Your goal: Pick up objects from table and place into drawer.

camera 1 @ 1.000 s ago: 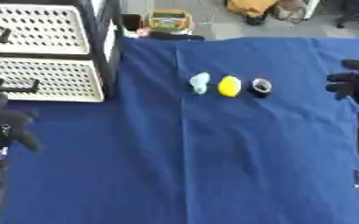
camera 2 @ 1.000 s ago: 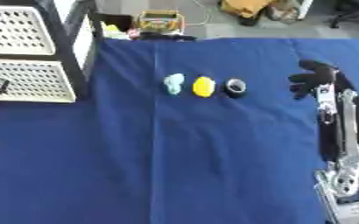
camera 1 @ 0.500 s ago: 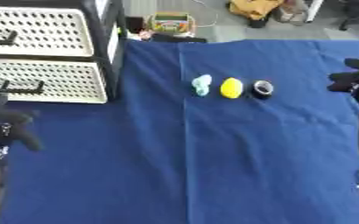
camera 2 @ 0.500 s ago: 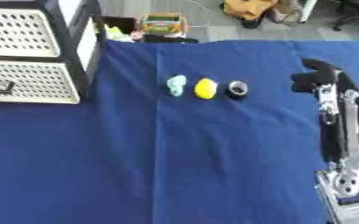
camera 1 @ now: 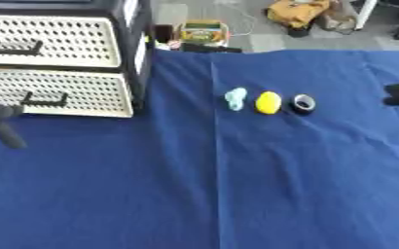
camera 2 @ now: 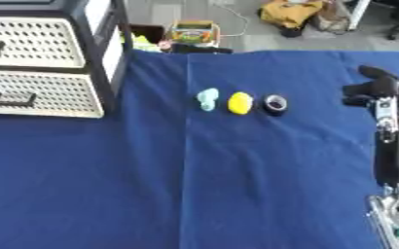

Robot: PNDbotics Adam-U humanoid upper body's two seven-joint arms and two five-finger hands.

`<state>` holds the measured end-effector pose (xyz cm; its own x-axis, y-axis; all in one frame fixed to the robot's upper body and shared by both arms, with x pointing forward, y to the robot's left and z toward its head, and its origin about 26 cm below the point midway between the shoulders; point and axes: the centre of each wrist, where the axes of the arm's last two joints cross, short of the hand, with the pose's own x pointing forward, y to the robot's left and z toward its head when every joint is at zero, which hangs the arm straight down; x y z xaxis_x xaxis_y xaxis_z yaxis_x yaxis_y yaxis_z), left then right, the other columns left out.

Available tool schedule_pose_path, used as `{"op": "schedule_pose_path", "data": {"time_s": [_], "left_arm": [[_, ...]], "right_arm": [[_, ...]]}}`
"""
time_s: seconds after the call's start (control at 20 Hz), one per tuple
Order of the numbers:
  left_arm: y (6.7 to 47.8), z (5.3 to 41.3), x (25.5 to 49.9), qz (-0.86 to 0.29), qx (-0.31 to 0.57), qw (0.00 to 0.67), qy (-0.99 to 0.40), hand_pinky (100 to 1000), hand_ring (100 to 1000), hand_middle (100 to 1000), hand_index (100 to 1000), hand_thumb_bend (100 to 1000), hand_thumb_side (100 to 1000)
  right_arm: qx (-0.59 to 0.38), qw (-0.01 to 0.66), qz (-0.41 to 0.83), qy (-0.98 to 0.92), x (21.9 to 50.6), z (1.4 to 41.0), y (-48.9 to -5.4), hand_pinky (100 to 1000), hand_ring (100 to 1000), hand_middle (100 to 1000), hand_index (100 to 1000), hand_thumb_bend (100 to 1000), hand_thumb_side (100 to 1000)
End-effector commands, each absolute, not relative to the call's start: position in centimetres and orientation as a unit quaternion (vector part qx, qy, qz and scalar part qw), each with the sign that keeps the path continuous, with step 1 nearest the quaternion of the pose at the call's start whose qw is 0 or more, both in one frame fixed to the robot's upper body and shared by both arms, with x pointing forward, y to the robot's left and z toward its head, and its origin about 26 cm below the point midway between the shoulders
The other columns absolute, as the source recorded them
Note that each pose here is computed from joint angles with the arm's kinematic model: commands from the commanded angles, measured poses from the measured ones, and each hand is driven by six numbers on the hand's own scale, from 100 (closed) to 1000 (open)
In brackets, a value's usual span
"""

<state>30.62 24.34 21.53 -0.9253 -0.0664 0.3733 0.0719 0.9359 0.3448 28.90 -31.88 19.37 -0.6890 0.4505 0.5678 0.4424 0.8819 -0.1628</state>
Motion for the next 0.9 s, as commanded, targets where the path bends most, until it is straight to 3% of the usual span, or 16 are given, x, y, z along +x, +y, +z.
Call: {"op": "schedule_pose_path", "data": {"time_s": [0.05, 0.3, 0.9], "left_arm": [[26.3, 23.8, 30.3, -0.221, 0.062, 0.147, -0.962, 738, 442, 592, 840, 100, 761], [28.9, 26.4, 29.9, -0.326, 0.164, 0.123, -0.923, 738, 453, 592, 842, 100, 710], [31.9, 32.4, 28.4, -0.502, 0.343, 0.101, -0.788, 735, 478, 565, 863, 100, 696]], "right_arm": [[-0.253, 0.295, 0.013, -0.921, 28.6, 20.3, -32.4, 606, 664, 510, 785, 100, 942], [-0.26, 0.293, 0.016, -0.92, 28.5, 20.3, -32.6, 605, 663, 509, 784, 100, 942], [-0.277, 0.285, 0.015, -0.917, 28.3, 20.4, -33.1, 604, 663, 505, 781, 100, 941]]}}
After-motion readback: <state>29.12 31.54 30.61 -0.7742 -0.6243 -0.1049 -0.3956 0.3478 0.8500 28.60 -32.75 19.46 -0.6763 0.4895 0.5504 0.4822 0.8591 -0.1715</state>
